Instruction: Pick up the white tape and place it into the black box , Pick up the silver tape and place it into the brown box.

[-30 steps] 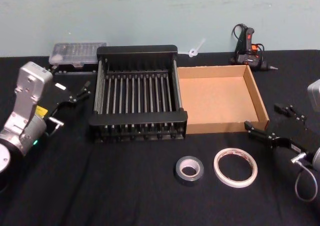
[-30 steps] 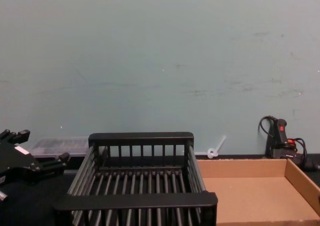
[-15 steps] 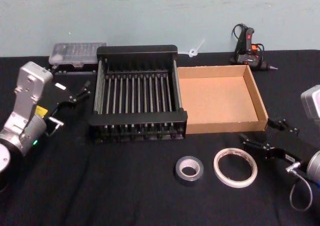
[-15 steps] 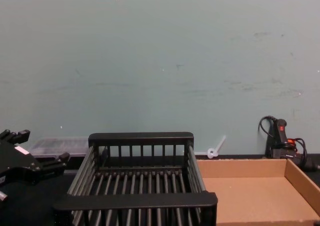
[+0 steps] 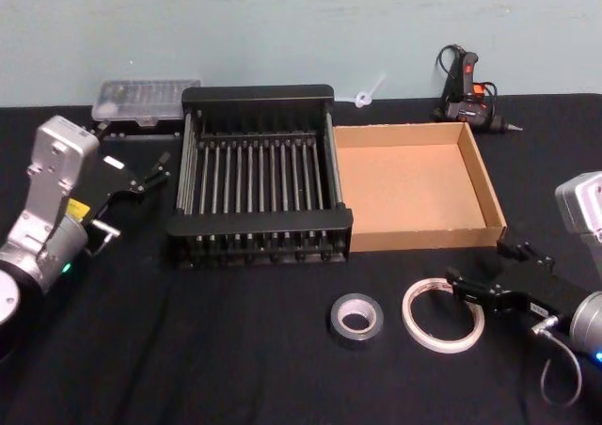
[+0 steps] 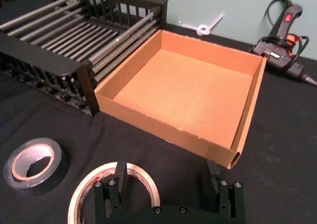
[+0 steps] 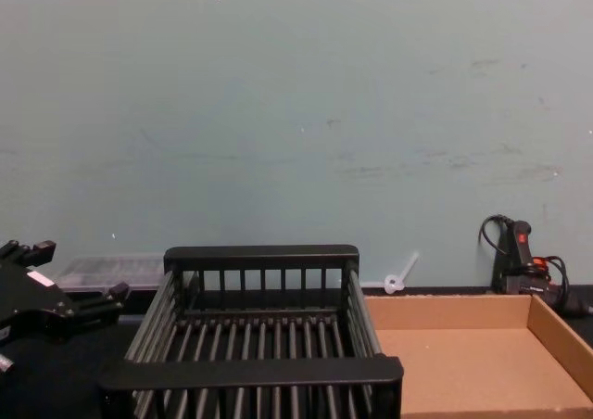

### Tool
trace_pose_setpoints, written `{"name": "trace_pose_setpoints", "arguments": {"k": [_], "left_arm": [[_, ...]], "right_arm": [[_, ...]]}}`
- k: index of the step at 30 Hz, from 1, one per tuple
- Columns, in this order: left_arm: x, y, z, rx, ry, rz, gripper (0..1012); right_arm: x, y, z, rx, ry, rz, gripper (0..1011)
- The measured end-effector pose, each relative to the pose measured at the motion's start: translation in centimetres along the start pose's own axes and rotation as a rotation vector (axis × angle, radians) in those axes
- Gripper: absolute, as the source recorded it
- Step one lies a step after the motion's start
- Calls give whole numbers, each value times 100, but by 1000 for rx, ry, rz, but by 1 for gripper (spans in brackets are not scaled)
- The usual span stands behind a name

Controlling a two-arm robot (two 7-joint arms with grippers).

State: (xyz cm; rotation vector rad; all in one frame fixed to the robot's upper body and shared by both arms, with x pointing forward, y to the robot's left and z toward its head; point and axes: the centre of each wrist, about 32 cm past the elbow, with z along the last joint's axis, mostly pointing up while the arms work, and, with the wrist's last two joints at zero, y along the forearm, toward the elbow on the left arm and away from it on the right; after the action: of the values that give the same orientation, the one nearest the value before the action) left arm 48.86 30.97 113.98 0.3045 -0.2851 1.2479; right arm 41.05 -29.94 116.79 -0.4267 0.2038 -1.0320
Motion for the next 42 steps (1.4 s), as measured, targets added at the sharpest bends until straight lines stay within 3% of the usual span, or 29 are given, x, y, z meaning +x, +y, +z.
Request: {"name": "trace_pose_setpoints", "arguments": {"k": [18, 42], "left_arm": [[0, 0, 0, 0, 0, 0, 1001], [0, 0, 0, 0, 0, 0, 1001]], "right_arm": [[-1, 102, -65, -69, 1, 25, 1002], [11, 158, -108, -110, 10, 34, 1002]]}}
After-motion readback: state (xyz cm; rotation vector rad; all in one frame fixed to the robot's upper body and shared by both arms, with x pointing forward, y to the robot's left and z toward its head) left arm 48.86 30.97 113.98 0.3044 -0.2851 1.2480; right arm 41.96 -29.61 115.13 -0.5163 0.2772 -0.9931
